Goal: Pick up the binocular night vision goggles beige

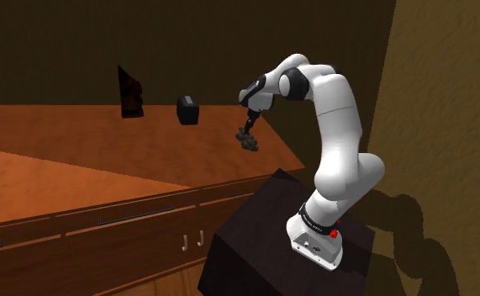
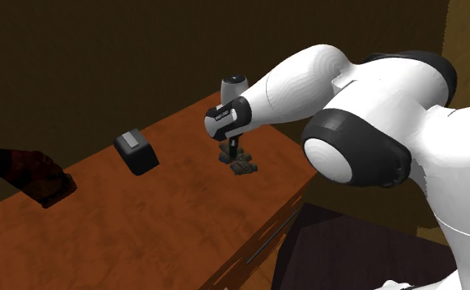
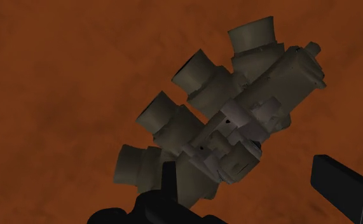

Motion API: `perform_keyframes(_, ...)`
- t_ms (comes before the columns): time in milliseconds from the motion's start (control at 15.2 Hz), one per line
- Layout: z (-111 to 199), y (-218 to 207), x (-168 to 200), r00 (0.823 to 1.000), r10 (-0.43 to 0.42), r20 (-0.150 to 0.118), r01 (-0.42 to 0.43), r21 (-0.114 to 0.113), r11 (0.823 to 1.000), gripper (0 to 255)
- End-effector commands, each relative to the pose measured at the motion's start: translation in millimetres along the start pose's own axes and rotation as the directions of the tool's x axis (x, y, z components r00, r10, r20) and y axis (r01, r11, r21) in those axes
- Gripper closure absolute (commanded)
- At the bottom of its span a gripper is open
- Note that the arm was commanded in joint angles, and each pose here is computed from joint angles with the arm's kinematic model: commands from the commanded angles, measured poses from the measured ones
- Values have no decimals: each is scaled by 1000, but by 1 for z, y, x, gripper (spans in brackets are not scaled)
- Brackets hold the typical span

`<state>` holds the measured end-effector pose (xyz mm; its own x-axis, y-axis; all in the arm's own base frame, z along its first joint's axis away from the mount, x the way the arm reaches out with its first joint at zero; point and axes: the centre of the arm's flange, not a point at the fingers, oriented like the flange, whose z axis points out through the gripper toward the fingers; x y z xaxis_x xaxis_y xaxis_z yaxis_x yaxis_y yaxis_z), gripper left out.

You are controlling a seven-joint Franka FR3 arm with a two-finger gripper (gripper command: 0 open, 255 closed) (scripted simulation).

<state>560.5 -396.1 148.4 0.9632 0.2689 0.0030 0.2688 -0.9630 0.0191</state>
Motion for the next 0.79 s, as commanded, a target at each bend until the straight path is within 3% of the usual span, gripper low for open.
perform_keyframes(0,10,-1,0,1000,0,0,0,0,1000,0)
perform_keyframes(198,13,-1,0,1000,0,0,0,0,1000,0)
perform_keyframes(264,14,-1,0,1000,0,0,0,0,1000,255)
perform_keyframes(726,14,-1,0,1000,0,0,0,0,1000,255)
